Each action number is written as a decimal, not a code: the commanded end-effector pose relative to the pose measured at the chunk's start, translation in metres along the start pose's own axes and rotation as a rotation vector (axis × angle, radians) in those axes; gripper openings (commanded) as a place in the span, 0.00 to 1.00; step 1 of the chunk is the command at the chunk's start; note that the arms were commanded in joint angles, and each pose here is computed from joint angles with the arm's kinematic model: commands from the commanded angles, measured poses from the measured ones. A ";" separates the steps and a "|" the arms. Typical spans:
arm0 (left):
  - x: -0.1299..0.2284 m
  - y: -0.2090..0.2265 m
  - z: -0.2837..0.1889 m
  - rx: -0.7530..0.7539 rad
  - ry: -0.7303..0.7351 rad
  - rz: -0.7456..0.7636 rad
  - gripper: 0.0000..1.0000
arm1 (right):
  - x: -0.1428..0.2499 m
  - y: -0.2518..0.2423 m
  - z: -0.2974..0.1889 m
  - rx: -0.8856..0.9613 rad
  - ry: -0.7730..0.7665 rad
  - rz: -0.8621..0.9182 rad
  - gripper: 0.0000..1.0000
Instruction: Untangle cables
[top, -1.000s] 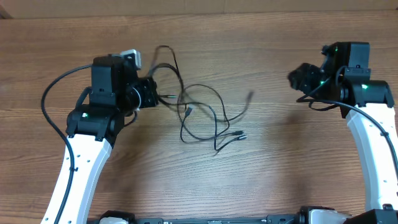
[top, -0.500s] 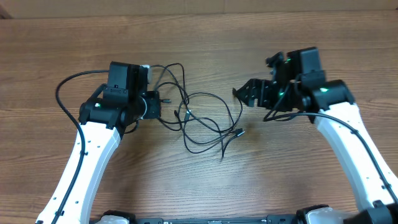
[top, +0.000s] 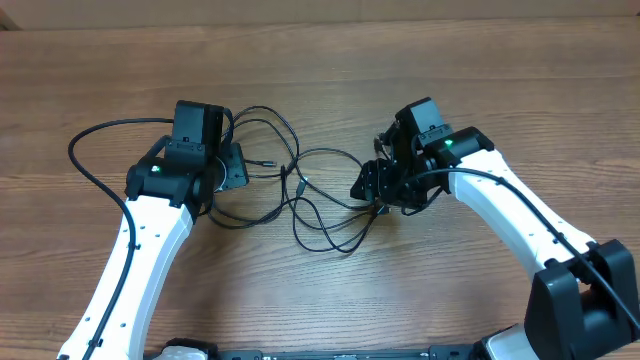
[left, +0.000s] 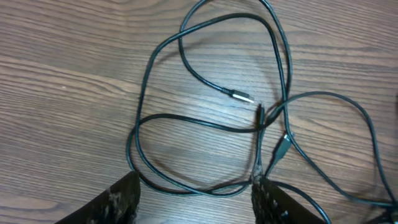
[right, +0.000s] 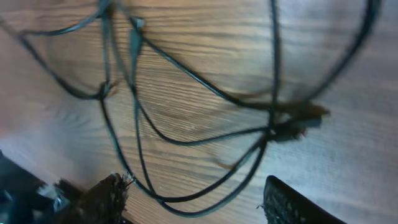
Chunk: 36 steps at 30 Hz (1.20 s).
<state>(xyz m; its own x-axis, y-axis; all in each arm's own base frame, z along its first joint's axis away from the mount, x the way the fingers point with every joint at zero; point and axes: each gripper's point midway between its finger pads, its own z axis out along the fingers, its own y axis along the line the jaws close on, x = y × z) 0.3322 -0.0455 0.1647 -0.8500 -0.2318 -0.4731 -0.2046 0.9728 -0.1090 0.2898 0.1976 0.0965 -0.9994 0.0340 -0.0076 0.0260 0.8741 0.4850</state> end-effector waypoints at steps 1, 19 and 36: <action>0.000 -0.016 -0.004 0.077 0.015 -0.020 0.59 | 0.006 -0.016 0.011 0.060 0.032 0.183 0.69; 0.025 -0.028 0.034 0.110 0.187 -0.014 0.50 | 0.028 -0.014 0.047 0.007 0.094 0.293 0.49; 0.059 -0.020 0.083 0.032 0.367 0.015 0.51 | 0.024 -0.021 0.057 0.038 0.053 0.328 0.25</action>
<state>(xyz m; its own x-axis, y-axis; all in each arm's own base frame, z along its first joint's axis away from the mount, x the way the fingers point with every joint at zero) 0.3250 -0.0745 0.0749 -0.9619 -0.2222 -0.1596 -0.2002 0.9693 -0.1430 0.2693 0.2092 0.0420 -0.9438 0.2754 0.1828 0.3291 0.8343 0.4423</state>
